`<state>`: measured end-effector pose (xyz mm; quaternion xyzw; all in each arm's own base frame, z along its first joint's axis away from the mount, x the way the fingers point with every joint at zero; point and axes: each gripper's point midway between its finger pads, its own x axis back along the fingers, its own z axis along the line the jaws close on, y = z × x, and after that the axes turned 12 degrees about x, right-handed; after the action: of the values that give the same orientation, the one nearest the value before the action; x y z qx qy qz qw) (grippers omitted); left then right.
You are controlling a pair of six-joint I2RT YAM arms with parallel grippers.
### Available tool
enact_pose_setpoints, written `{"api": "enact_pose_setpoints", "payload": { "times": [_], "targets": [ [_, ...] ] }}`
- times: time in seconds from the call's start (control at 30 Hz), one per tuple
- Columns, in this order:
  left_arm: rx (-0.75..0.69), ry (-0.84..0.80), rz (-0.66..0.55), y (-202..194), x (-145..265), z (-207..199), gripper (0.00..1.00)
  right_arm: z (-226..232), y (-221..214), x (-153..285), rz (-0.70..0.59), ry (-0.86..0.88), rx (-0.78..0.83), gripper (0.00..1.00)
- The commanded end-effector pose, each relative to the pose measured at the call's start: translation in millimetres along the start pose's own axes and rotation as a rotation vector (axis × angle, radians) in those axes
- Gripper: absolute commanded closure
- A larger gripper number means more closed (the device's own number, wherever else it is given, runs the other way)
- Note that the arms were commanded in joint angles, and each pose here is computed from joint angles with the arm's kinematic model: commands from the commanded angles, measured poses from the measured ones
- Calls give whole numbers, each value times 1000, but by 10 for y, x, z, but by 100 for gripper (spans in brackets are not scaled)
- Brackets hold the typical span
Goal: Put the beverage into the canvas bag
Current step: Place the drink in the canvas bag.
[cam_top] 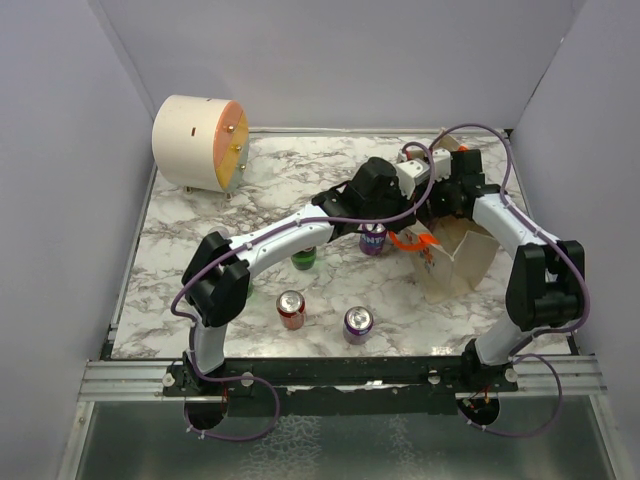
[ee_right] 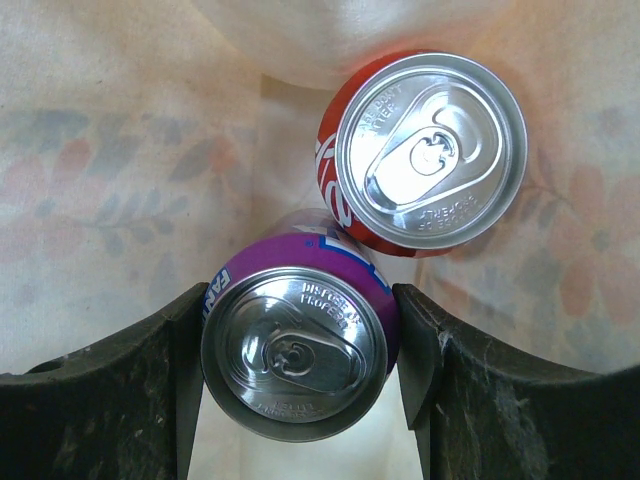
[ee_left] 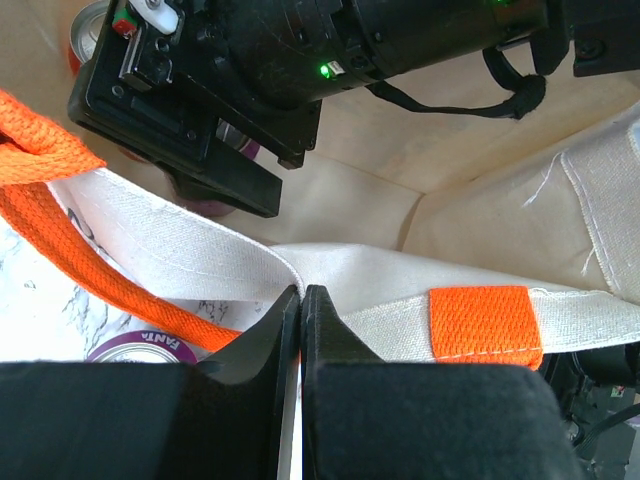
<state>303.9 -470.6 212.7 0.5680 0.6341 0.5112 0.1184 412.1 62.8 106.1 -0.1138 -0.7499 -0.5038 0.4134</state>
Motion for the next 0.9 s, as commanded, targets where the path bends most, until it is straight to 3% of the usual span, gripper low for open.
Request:
{"api": "enact_pose_setpoints", "payload": {
  "times": [0.0,0.87],
  "targets": [
    [-3,-40,15,10,-26,-59,100,-210,484,24,-144,-80,2,80],
    [-19,-35,3,65,-17,-51,100,132,464,76,-140,87,-89,78]
  ]
}}
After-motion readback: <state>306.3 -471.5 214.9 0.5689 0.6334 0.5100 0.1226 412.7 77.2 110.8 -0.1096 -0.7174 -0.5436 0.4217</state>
